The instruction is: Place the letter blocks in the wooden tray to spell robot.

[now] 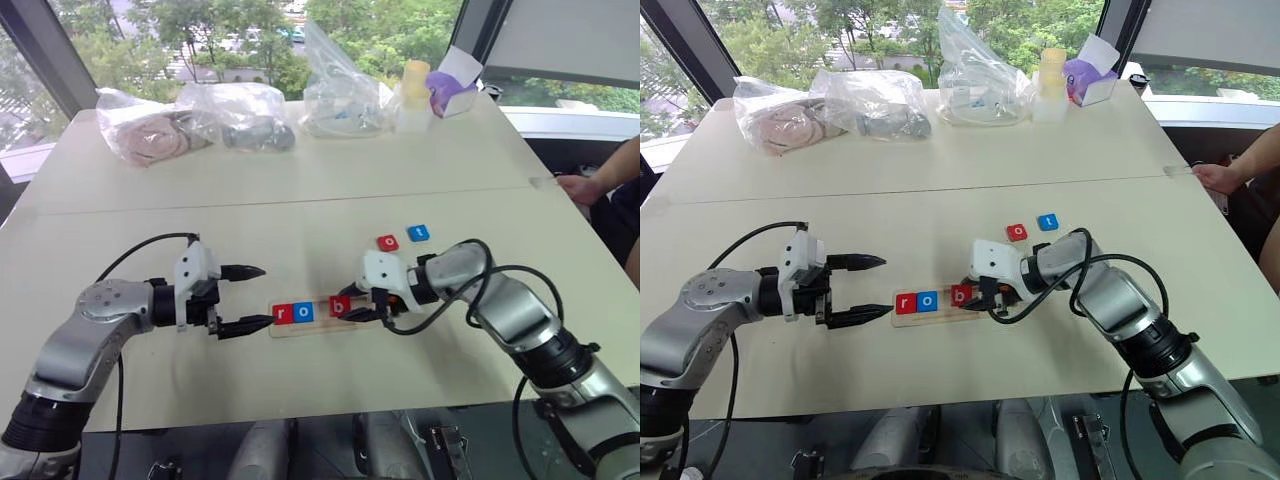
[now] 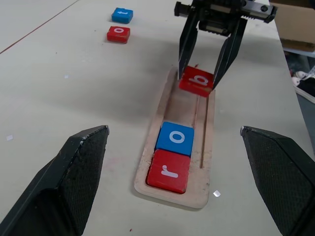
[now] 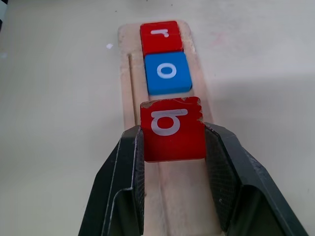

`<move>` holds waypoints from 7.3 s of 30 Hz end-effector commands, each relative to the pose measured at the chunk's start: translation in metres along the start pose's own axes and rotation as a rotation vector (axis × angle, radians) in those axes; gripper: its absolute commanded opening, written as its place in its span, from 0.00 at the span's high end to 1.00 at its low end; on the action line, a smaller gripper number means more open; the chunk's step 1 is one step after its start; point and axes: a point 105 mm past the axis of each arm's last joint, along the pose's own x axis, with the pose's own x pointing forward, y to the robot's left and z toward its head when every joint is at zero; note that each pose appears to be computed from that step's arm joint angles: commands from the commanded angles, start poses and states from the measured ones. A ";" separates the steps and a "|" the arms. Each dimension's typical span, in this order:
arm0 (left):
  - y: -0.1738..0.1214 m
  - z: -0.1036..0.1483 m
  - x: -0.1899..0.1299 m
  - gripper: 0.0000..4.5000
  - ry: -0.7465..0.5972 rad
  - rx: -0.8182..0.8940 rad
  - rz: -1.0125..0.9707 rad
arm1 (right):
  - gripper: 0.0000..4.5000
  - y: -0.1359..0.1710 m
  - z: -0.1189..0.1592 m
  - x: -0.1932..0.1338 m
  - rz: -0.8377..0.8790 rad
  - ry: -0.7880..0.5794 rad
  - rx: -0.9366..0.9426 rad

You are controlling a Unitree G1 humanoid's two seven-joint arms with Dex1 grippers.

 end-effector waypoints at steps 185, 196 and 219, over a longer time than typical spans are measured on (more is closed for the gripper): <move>0.005 0.028 0.027 0.00 -0.166 0.044 0.081 | 0.74 -0.011 -0.007 0.008 0.032 0.003 -0.064; 0.004 0.028 0.026 0.00 -0.164 0.039 0.086 | 0.01 -0.015 -0.002 0.007 0.015 -0.005 -0.065; 0.004 0.028 0.027 0.00 -0.171 0.037 0.090 | 0.01 -0.034 0.000 -0.005 -0.048 -0.008 -0.066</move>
